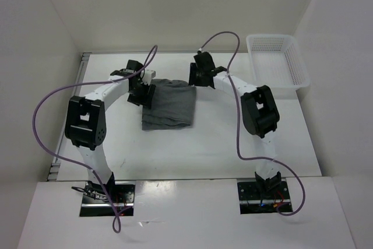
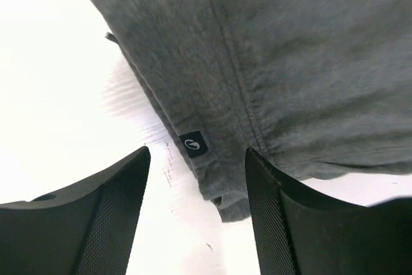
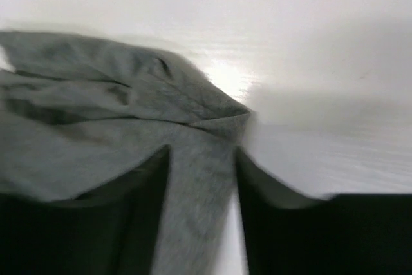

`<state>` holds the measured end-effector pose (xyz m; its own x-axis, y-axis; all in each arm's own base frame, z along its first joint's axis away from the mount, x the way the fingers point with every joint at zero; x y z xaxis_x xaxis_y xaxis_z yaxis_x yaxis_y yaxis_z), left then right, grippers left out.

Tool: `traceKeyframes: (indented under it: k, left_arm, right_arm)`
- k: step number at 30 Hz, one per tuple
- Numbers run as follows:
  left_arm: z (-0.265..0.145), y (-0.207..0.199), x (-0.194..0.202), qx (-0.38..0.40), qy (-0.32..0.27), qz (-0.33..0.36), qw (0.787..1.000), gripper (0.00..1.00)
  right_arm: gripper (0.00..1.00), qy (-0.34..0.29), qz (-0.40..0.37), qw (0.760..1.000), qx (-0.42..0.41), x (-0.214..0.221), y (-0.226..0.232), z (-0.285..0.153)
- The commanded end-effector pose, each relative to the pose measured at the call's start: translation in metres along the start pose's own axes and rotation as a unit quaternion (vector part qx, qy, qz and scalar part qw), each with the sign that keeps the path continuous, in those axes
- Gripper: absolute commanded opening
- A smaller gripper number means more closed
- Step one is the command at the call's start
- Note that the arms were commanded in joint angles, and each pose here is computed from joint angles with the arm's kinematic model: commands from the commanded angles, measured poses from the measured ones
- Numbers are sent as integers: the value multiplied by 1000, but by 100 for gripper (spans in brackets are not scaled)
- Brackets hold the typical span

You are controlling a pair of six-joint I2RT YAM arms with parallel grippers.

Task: Fold and stack the shorts
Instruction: Fold the shorts

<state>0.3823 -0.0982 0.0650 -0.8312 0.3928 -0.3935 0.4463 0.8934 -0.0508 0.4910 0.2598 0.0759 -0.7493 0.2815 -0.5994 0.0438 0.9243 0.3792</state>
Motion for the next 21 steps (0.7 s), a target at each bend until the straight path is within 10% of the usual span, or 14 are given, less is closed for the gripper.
traceKeyframes:
  k: [1, 5, 9, 21]
  left_arm:
    - [-55, -3, -46, -4, -84, 15, 996, 69]
    - [-110, 6, -83, -23, -182, 22, 983, 76]
    - [-176, 43, -104, -58, -283, 4, 957, 89]
    - [-236, 201, 3, -304, -242, -174, 905, 98]
  right_arm:
    - [56, -138, -27, 989, -34, -92, 32, -97]
    - [100, -183, -34, 983, -12, -118, 11, -157]
    - [100, -161, -2, 987, 6, -113, -38, -197]
    - [100, -179, 112, 972, 105, -89, -173, -291]
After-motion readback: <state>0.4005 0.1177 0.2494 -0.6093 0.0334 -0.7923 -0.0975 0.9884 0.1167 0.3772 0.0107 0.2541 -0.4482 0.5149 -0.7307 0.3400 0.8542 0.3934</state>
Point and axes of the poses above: each gripper's point midway between its finger pads, its own z axis out along the fingers, its own y axis along the line the jaws close on, x = y × z, the point moved 1 cm from there along -z, back along the fingers, and after that the axes turned 9 degrees about z, right-handed, at the moved point
